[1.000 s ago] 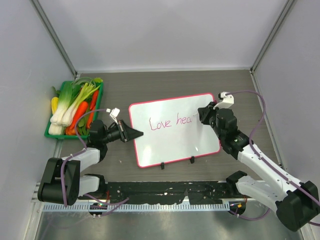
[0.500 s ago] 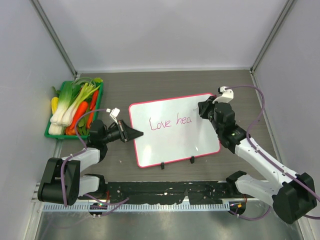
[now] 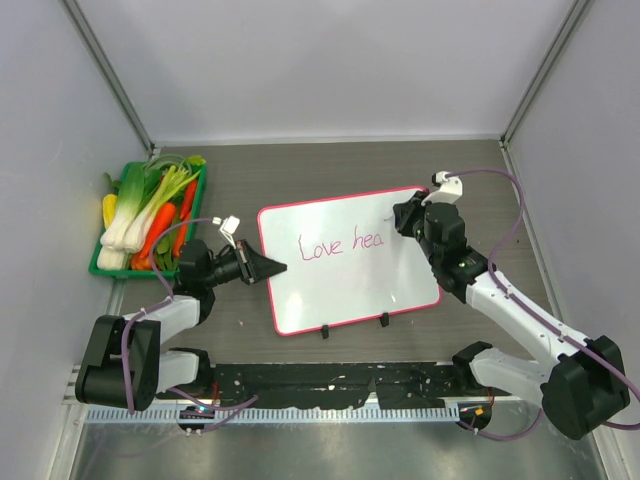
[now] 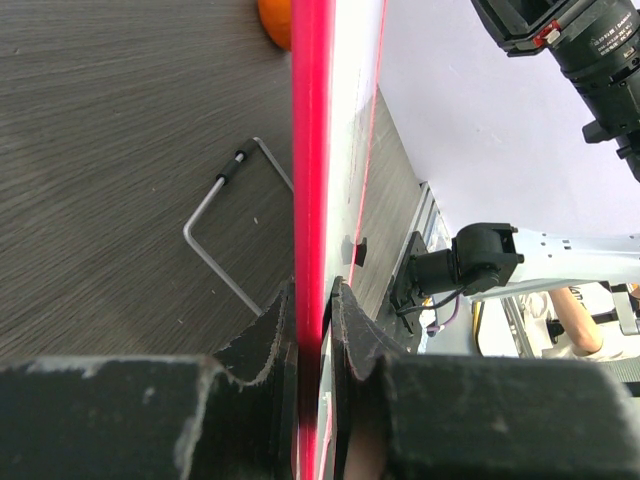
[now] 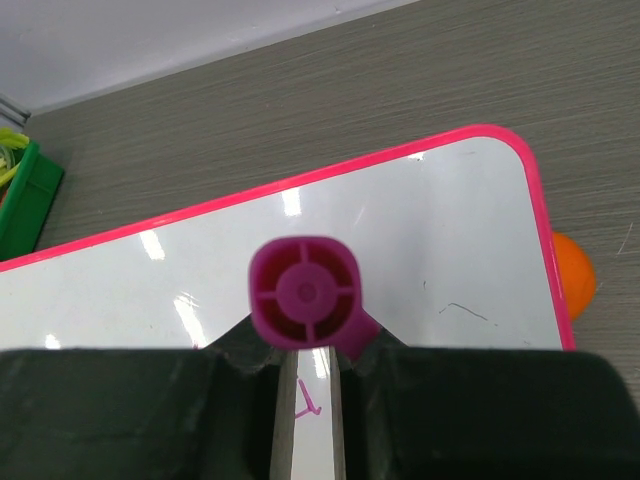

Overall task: Write a sentence on the whiteboard
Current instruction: Write on the whiteboard with the whiteboard.

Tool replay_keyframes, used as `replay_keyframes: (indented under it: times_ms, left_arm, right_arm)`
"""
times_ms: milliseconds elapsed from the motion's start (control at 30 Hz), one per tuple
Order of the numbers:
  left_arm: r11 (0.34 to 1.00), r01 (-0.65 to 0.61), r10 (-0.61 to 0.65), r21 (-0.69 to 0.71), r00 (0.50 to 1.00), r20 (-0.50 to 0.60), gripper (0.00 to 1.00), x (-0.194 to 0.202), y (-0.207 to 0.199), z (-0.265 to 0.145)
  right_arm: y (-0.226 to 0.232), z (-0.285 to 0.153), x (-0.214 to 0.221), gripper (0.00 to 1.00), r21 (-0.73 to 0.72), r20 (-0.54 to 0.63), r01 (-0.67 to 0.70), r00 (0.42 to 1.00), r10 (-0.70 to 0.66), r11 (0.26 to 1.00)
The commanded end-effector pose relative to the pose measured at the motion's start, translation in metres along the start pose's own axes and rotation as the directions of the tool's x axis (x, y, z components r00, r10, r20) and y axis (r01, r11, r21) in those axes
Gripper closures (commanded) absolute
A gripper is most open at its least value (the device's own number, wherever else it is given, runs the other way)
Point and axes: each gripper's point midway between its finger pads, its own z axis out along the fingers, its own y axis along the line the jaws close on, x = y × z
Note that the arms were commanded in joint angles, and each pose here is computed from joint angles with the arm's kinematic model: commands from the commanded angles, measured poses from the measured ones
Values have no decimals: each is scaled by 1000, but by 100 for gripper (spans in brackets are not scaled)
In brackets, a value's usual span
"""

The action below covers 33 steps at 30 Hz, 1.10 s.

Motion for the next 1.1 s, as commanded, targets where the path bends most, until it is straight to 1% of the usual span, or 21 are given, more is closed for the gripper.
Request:
replay_keyframes:
  times_ms: [0, 600, 1067]
  left_arm:
    - [995, -65, 66, -78, 998, 9, 100, 1, 20, 2]
    - [995, -63, 64, -79, 998, 6, 100, 2, 20, 2]
    - [995, -67, 68, -80, 998, 10, 100, 1, 20, 2]
  right_arm:
    - [3, -2, -5, 99, -26, 26, -18, 999, 19, 1000]
    - [-11, -24, 38, 99, -48, -79, -7, 997, 4, 999]
    - [-17, -31, 47, 99, -49, -103, 8, 995, -13, 999]
